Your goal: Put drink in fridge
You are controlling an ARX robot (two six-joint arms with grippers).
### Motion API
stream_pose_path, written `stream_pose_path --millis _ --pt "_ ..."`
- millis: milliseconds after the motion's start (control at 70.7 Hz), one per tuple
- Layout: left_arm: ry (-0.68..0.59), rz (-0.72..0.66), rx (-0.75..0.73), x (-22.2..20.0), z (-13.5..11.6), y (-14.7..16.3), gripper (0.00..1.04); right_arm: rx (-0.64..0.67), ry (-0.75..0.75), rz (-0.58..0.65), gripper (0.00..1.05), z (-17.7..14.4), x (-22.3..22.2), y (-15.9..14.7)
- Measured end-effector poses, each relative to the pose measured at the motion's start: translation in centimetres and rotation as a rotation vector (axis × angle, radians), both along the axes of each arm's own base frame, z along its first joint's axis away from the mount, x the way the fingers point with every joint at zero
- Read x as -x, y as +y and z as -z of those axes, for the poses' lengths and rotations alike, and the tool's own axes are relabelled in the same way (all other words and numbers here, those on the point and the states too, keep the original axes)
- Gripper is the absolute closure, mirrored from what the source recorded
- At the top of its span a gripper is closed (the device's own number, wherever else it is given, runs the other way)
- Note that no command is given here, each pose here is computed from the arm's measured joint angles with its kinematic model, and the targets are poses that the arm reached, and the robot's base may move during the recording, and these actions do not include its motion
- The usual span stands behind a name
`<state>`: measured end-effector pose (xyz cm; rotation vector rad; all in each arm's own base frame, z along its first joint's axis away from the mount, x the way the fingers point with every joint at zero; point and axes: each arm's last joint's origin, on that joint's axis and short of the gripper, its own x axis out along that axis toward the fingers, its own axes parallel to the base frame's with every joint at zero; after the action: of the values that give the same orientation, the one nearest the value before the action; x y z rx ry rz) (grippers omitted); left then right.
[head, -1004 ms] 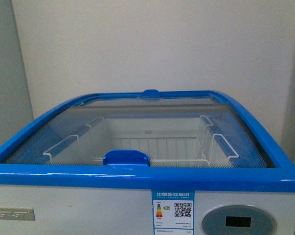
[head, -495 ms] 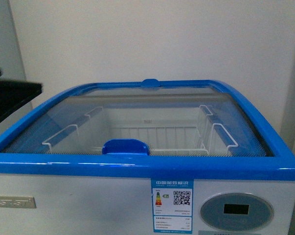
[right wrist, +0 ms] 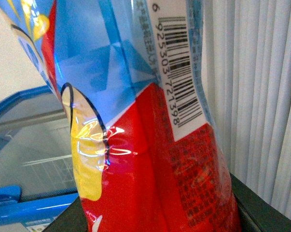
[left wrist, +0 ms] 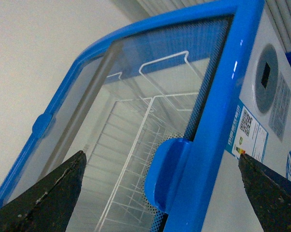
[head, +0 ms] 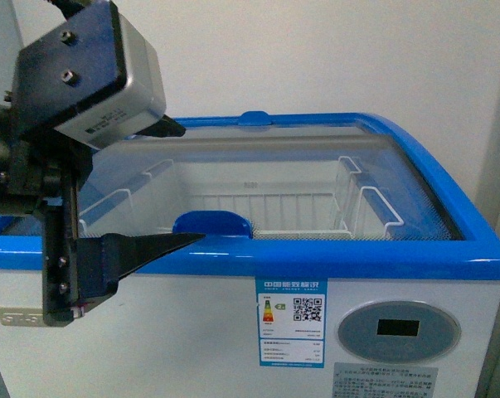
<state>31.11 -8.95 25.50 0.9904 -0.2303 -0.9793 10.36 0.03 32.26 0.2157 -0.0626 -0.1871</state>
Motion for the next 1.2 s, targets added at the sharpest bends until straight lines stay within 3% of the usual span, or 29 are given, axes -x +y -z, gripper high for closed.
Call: stream_pose_path --millis 650,1046,1202 --pt "-0.079 -0.018 -0.127 -7.7 2.0 -0.7 0.08 0.0 0.0 0.0 0.59 0.0 0.0 0.0" --pt "-0.071 -0.028 -0.168 -12.6 0.9 -1.4 0.08 0.0 0.0 0.0 0.59 0.0 0.0 0.0" --pt "-0.172 -0.095 -0.196 -17.0 -0.4 -2.7 0.08 0.0 0.0 0.0 0.59 0.0 0.0 0.0"
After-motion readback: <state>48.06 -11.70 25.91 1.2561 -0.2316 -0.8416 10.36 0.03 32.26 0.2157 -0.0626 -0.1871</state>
